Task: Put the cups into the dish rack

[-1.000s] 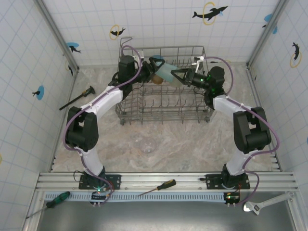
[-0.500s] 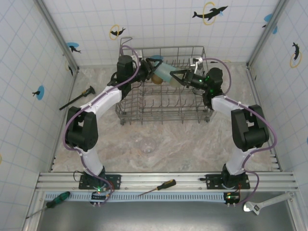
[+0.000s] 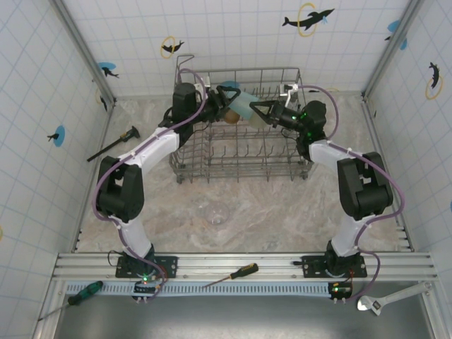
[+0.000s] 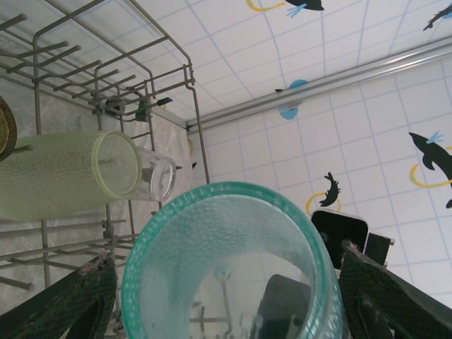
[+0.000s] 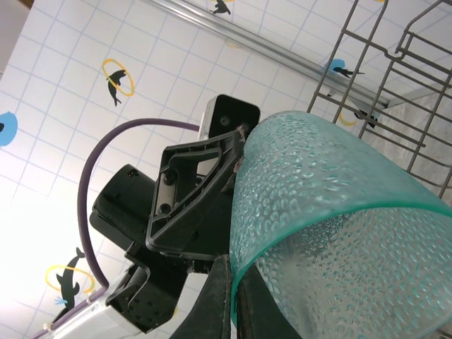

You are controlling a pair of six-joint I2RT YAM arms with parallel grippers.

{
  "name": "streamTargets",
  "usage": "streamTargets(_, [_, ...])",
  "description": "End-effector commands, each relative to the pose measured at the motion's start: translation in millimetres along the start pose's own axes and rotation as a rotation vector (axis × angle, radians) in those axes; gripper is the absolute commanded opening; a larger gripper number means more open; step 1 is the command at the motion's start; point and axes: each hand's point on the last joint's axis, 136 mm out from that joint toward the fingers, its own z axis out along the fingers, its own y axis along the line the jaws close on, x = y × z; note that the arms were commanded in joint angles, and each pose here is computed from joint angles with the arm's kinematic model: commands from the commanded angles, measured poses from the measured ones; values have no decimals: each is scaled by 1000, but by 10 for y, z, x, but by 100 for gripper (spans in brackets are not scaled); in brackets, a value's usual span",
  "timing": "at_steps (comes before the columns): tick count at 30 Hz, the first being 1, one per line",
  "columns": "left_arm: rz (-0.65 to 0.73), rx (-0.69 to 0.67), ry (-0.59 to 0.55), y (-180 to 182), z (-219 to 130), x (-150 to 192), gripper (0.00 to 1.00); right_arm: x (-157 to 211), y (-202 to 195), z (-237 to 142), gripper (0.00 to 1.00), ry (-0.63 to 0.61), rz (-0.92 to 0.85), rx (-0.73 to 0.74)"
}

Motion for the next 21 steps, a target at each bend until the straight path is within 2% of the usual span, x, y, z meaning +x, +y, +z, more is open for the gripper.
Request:
streamTargets(1, [53, 36, -14, -214, -123, 4, 83, -94, 139, 28, 0, -35, -49, -50])
streamTargets(3, [55, 36, -16, -228, -147, 11, 80, -100, 119, 27, 0, -41, -43, -45])
streamTargets(7, [62, 38, -14, -240, -156, 17, 68, -57, 93, 57, 0, -22, -28, -45])
streamTargets(9, [63, 34, -16, -227, -156, 8, 67, -31, 109, 74, 0, -11, -25, -50])
streamTargets(13, [66, 20, -34, -191, -163, -20, 68, 19, 139, 97, 0, 5, -26, -55])
streamTargets(19, [67, 32, -44, -244, -155, -56, 78, 105, 147, 108, 0, 24, -22, -53])
streamTargets(21, [69, 35, -51, -265, -162, -72, 78, 113, 153, 103, 0, 24, -24, -52])
